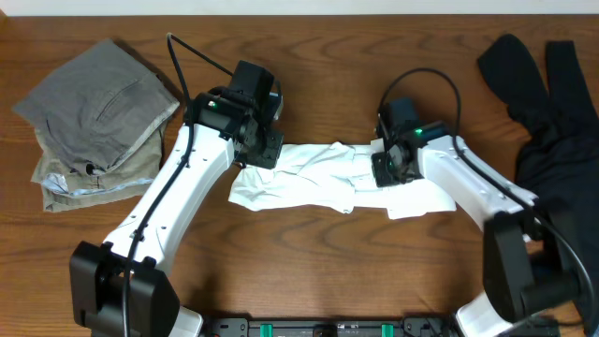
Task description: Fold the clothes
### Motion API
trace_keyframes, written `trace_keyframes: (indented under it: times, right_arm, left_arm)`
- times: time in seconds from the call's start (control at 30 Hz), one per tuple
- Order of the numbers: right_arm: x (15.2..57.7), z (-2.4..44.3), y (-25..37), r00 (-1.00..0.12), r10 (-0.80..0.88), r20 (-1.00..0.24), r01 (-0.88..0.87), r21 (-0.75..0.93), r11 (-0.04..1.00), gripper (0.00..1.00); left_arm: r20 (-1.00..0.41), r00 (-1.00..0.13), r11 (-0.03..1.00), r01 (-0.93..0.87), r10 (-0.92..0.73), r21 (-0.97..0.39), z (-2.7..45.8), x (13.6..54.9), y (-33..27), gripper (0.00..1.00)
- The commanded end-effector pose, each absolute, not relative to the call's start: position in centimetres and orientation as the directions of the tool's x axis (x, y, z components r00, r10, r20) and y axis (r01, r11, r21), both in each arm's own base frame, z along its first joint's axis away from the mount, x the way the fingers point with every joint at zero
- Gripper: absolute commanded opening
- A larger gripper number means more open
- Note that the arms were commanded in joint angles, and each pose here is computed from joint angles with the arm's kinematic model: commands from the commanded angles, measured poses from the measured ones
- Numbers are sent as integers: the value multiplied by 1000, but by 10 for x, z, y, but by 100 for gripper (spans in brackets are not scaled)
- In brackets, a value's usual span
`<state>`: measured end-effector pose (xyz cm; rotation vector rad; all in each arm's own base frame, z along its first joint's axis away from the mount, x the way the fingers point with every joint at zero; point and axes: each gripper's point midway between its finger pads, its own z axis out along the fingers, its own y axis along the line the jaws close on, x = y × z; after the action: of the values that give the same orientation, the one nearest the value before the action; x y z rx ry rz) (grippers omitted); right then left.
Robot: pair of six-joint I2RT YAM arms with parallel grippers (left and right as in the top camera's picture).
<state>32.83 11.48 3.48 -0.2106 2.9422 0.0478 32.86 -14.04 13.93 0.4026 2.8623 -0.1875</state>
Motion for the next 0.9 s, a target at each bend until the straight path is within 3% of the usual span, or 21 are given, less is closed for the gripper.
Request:
trace_keyframes:
  times: [0.0, 0.5, 0.87]
  right_arm:
    - [352, 82, 124, -936, -118, -333, -141, 47, 989, 1]
    - [364, 84, 127, -921, -112, -373, -141, 50, 989, 1]
    - [357, 62, 141, -944, -125, -305, -166, 110, 980, 2]
  left_arm:
    - [-266, -934, 959, 271, 239, -88, 144, 328, -138, 40]
    - [-266, -934, 959, 271, 239, -88, 144, 328, -138, 40]
    - [-266, -934, 959, 271, 239, -88, 144, 328, -138, 41]
